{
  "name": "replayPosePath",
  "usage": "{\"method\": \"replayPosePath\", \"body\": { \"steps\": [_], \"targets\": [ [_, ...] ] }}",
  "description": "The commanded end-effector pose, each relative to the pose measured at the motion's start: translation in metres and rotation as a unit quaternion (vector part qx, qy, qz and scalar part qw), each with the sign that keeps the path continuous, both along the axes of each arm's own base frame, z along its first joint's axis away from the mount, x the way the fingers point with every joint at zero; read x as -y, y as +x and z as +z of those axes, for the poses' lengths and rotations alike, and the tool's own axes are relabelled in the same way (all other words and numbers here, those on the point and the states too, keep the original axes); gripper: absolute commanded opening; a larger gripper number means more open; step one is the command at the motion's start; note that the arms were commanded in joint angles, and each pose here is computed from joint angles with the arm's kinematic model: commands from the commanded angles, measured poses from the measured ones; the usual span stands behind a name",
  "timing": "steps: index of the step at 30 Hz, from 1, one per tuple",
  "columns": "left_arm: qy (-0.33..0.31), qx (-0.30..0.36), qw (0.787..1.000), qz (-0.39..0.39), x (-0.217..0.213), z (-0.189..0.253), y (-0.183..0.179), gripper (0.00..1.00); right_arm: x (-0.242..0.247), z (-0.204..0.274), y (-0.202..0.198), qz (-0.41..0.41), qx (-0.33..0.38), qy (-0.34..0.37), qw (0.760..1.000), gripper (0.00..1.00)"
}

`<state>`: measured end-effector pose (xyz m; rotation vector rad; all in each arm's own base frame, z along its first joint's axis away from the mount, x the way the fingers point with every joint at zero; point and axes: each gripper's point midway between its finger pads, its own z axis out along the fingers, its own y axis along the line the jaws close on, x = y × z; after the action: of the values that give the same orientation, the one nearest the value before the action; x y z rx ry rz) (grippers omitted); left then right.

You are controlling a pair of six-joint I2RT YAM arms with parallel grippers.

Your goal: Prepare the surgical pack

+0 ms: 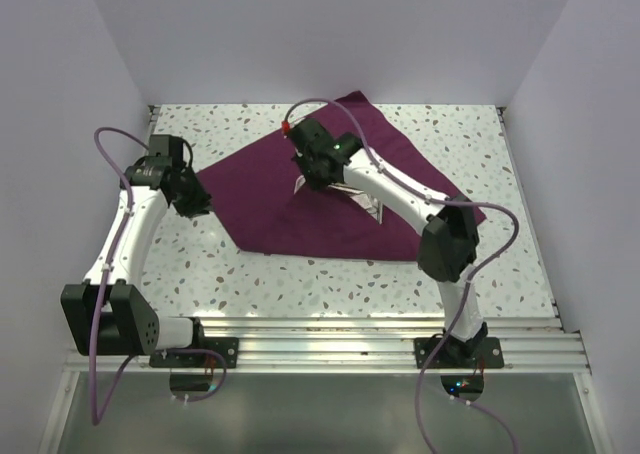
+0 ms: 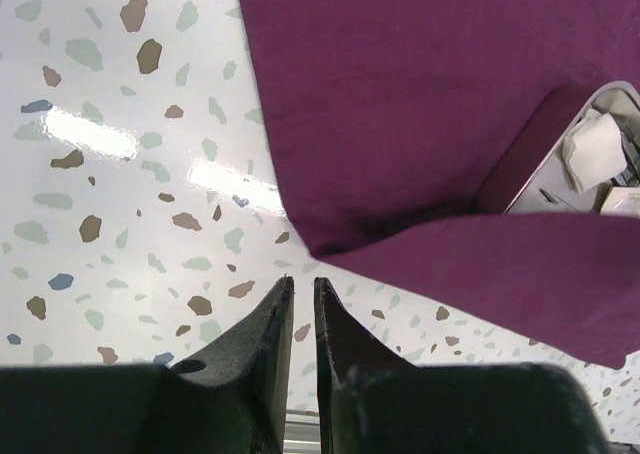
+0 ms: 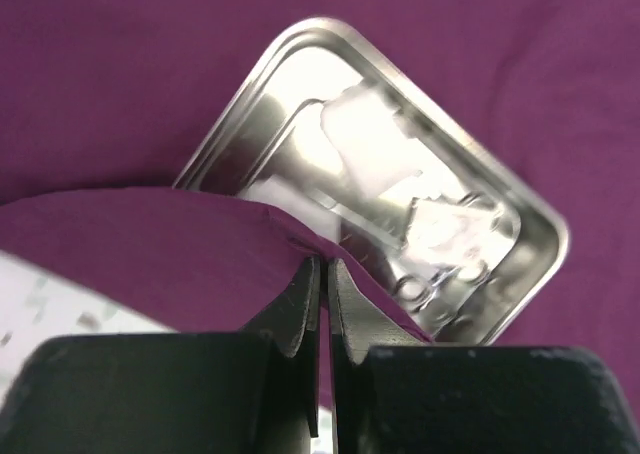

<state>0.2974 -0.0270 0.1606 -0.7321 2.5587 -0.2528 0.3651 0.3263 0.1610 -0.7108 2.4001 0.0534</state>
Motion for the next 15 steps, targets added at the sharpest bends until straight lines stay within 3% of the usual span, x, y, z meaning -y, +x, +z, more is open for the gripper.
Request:
{"method": "replayPosePath", "body": {
  "steps": [1,11,15],
  "targets": [
    [0.003,0.014,1.0,0.003,-0.003,0.001,0.008,0.18,0.014,0.017,0.045,-0.018,0.041,-0.027,0.999,0.0],
    [0.005,-0.015,1.0,-0.002,-0.004,-0.017,0.013,0.17,0.05,-0.001,0.137,-0.104,0.051,0.005,0.993,0.0],
    [0.002,-0.025,1.0,-0.007,-0.003,-0.024,0.016,0.17,0.064,-0.003,0.156,-0.13,0.061,0.016,0.989,0.0]
  ]
}}
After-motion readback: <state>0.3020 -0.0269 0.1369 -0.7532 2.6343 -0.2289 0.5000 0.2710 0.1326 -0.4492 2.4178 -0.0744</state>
